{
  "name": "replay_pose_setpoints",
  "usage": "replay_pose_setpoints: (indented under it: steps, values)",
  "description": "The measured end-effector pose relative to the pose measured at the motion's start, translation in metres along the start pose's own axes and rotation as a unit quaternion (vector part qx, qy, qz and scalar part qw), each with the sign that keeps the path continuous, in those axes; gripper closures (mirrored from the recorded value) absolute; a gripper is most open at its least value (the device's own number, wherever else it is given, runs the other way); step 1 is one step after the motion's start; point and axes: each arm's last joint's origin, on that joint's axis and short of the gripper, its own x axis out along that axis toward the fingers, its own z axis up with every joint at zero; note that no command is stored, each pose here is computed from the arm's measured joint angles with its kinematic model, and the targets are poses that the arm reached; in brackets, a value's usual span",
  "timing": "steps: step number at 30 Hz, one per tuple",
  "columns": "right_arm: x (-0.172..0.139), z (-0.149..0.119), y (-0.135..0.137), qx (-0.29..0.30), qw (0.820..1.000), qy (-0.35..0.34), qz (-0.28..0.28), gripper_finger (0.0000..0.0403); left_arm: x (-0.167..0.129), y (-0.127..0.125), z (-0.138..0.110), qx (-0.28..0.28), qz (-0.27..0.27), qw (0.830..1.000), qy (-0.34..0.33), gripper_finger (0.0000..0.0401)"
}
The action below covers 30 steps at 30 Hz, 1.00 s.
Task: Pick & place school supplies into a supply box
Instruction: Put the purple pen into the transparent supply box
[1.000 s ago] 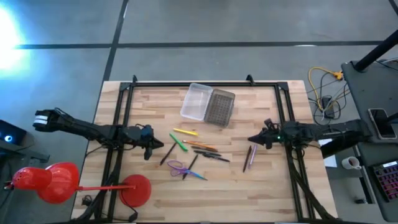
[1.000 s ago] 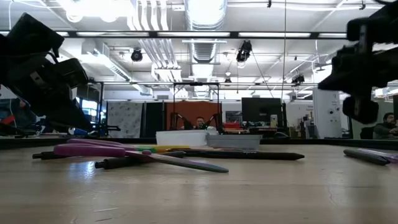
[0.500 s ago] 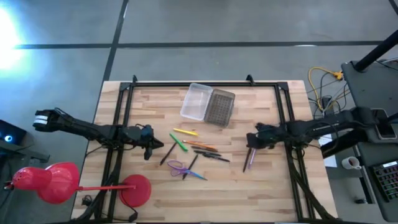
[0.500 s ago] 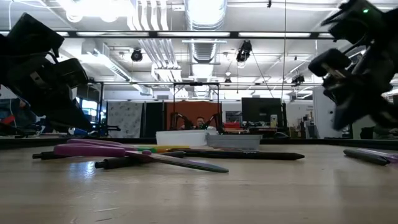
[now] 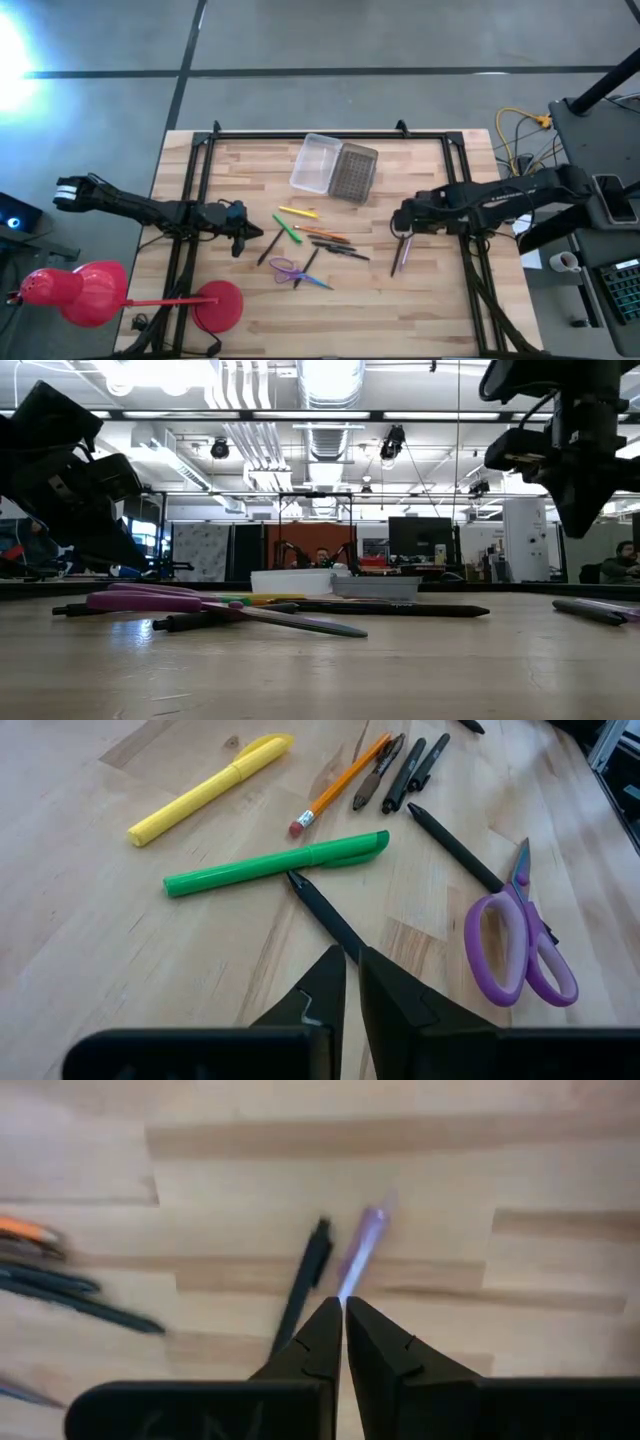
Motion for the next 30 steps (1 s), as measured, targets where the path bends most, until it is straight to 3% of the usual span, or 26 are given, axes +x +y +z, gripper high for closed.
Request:
replay_pose_setpoints:
  steps: [8,14,17,25,30]
  values:
    - [0.023,-0.012,0.005,-0.037,0.994,0.074,-0.065,0.0390,0.000,0.000,0.000,0.000,0.000,1.000,0.000,0.0384]
    - [0.039,-0.028,0.004,-0.050,0.991,0.062,-0.106,0.0384,0.000,0.000,0.000,0.000,0.000,1.000,0.000,0.0384]
    - [0.040,-0.037,0.006,-0.047,0.991,0.061,-0.111,0.0356,0.000,0.000,0.000,0.000,0.000,1.000,0.000,0.0384]
    - [0.040,-0.044,0.008,0.008,0.996,0.012,-0.092,0.0229,0.000,0.000,0.000,0.000,0.000,1.000,-0.001,0.0384]
    - [0.047,-0.042,0.008,0.052,0.994,-0.021,-0.090,0.0197,0.000,0.000,0.000,0.000,0.000,1.000,-0.001,0.0384]
